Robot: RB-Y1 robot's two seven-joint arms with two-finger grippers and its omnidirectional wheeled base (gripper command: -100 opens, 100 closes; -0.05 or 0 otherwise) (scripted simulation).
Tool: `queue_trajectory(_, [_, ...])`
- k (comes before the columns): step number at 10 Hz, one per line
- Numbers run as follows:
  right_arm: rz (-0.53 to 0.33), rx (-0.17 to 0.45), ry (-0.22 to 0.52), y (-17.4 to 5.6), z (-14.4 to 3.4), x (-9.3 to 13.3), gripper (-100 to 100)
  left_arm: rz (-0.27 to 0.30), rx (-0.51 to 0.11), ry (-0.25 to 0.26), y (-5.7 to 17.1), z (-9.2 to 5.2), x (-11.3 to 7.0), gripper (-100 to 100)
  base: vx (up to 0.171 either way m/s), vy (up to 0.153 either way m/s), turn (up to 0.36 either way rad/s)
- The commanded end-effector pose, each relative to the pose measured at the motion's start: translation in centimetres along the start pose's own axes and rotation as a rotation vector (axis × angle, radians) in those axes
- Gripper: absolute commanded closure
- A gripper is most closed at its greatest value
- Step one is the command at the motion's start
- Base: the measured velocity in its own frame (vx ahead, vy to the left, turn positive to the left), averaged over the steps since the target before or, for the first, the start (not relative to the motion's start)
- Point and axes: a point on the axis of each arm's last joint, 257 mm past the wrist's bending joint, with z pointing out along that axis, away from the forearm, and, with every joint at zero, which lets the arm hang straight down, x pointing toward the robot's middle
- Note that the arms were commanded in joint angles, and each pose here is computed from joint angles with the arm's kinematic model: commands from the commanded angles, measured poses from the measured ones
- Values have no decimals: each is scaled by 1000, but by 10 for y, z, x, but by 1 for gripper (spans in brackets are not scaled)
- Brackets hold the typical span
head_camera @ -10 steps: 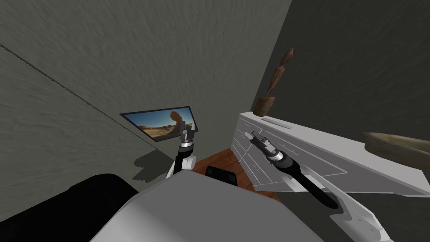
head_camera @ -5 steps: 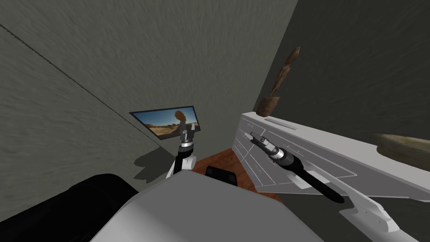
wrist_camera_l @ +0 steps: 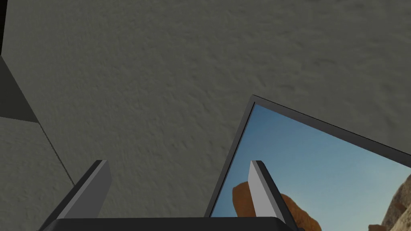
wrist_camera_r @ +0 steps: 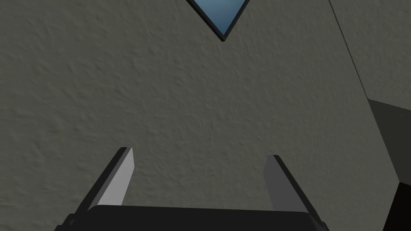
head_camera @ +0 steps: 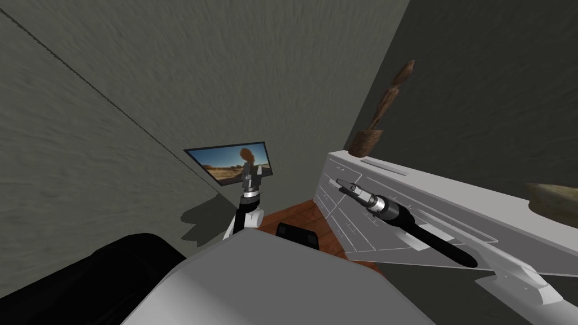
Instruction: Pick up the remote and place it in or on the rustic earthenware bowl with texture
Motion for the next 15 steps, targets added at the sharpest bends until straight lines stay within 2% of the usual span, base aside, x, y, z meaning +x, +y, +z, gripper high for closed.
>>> queue_trajectory(1, [-12, 23, 54, -7, -4, -1, -100, 0, 0, 0, 0, 0, 0, 0, -27, 42, 114])
queue_trajectory(9, [-81, 140, 236, -26, -26, -7, -100, 0, 0, 0, 0, 0, 0, 0, -4, 29, 52])
queue_trajectory(10, [-94, 172, 278, -34, -35, -11, -100, 0, 0, 0, 0, 0, 0, 0, 4, 28, 99])
queue_trajectory(12, [-110, 196, 307, -35, -39, -13, -100, 0, 0, 0, 0, 0, 0, 0, 6, 23, 44])
queue_trajectory(13, [-123, 232, 349, -43, -50, -17, -100, 0, 0, 0, 0, 0, 0, 0, 8, 27, 120])
queue_trajectory(15, [-139, 256, 376, -43, -54, -21, -100, 0, 0, 0, 0, 0, 0, 0, 10, 17, 29])
